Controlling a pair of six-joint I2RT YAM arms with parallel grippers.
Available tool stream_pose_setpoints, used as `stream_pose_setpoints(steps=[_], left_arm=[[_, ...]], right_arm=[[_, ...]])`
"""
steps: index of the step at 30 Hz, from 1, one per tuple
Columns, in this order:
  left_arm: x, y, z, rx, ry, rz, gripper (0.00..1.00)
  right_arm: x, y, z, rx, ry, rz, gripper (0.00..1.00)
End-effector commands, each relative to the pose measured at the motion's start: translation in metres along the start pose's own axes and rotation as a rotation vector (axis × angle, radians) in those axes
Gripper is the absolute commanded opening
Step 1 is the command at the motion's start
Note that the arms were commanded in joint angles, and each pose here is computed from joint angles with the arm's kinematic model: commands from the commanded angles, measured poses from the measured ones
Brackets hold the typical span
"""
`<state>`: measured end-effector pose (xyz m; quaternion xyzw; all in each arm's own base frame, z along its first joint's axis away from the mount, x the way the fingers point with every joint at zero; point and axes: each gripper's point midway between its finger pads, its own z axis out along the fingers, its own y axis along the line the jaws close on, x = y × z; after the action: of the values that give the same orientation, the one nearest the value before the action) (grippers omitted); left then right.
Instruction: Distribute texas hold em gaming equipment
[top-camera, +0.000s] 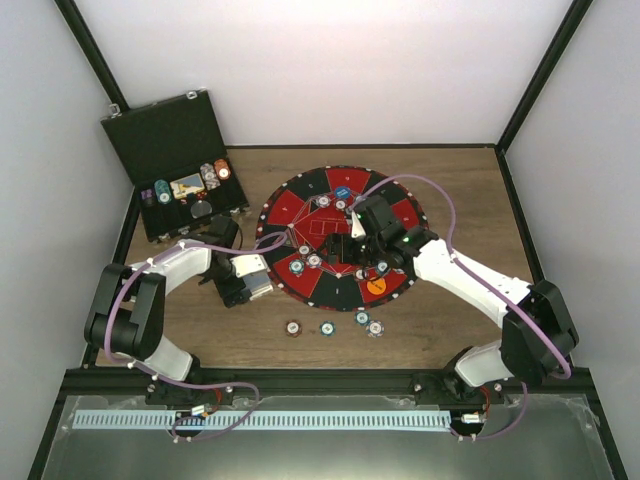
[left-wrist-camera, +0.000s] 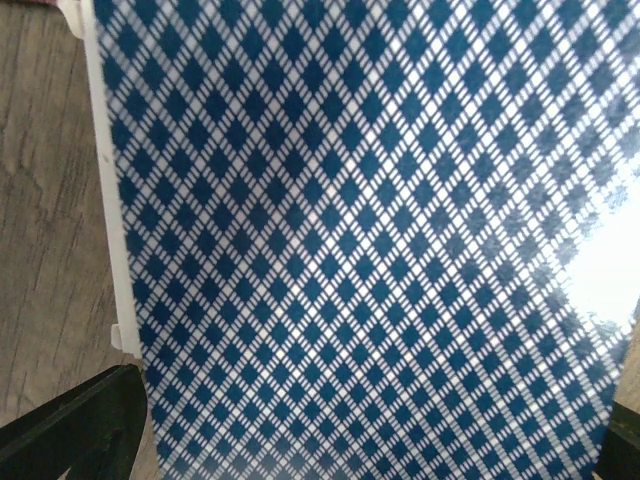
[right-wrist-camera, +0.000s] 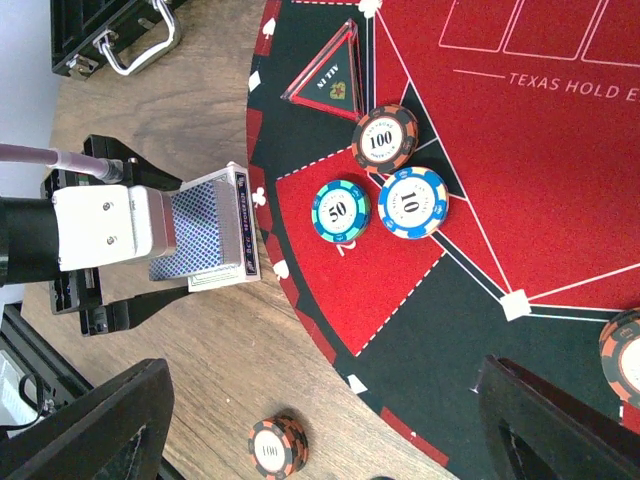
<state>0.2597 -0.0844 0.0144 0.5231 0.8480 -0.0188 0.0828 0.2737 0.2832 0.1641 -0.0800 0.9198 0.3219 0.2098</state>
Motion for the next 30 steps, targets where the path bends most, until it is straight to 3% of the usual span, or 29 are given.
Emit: stream_pose_setpoints(steps=[1, 16, 26, 30], left_arm=[[0.001, 0.000, 0.007, -0.003, 0.013, 0.020, 1.00], [0.007, -0.002, 0.014, -0.004, 0.025, 0.057, 0.84], [0.008, -0.005, 0.015, -0.007, 0.013, 0.069, 0.60], [0.007, -0.004, 0.014, -0.015, 0.007, 0.068, 0.42]], right_arm=[[0.003, 0.009, -0.002, -0.029, 0.007, -0.028, 0.85], [0.009, 0.008, 0.008, -0.047, 0.046, -0.033, 0.82], [0.017, 0.004, 0.013, -0.056, 0.066, -0.026, 0.81], [0.018, 0.005, 0.013, -0.064, 0.066, -0.025, 0.81]])
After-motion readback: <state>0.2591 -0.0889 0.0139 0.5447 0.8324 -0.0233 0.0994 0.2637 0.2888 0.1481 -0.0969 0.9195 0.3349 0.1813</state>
